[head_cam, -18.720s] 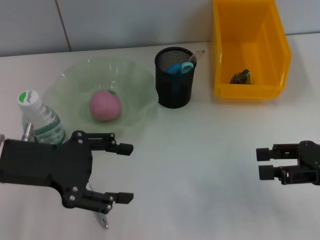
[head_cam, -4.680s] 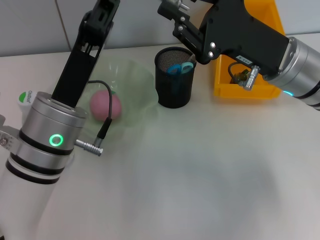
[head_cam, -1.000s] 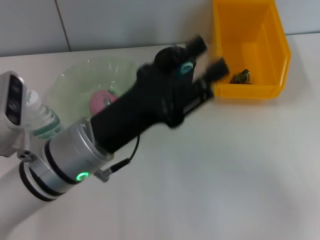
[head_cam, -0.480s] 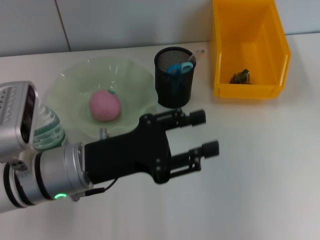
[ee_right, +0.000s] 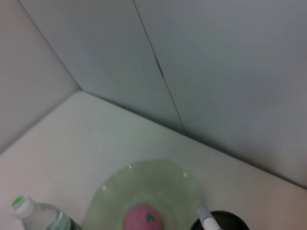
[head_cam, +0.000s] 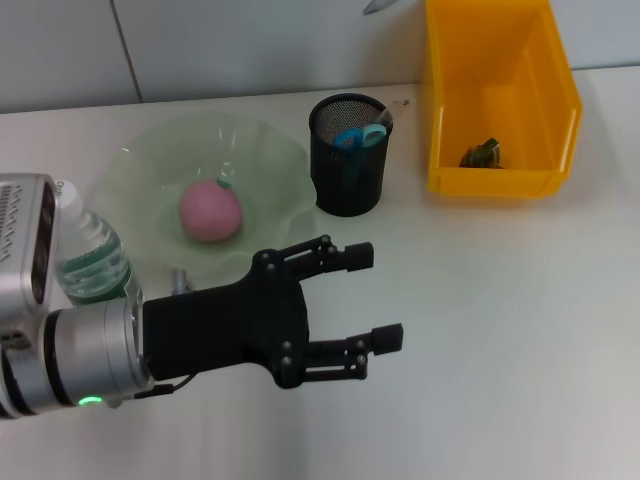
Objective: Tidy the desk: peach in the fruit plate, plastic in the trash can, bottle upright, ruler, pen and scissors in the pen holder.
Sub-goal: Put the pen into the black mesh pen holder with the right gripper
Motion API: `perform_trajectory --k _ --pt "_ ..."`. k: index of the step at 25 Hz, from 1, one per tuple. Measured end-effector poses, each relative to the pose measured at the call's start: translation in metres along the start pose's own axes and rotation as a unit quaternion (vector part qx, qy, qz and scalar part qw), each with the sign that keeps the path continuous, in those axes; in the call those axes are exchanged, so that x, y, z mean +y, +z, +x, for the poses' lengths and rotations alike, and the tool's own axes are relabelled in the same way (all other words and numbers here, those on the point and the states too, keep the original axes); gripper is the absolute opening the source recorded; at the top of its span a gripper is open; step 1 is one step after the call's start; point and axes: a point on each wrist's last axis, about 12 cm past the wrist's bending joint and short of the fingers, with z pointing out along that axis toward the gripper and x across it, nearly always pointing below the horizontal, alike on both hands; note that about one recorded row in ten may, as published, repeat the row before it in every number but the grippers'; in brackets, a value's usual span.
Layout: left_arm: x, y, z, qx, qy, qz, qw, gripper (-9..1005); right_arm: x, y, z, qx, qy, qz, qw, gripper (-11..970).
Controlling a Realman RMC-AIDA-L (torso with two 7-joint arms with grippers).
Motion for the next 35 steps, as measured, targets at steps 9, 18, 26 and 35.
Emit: perform_trajectory --k 9,18,26,35 --pt "0.001 -0.002 0.008 0.013 -0.003 -0.028 1.000 832 0.016 0.055 -0.033 0.103 -0.045 0.052 0.992 126" --pt "0.004 0.000 0.011 0.015 -0.009 -0.048 0.999 832 0.026 0.097 -0.038 0.148 -0.075 0.087 0.982 126" --pt "0.003 -0.002 0.013 0.015 -0.022 -0.052 0.998 831 0.034 0.123 -0.034 0.163 -0.093 0.095 0.978 125" --pt "0.000 -0.007 0.016 0.018 -0.042 -0.053 0.998 831 0.042 0.152 -0.027 0.166 -0.107 0.108 0.974 125"
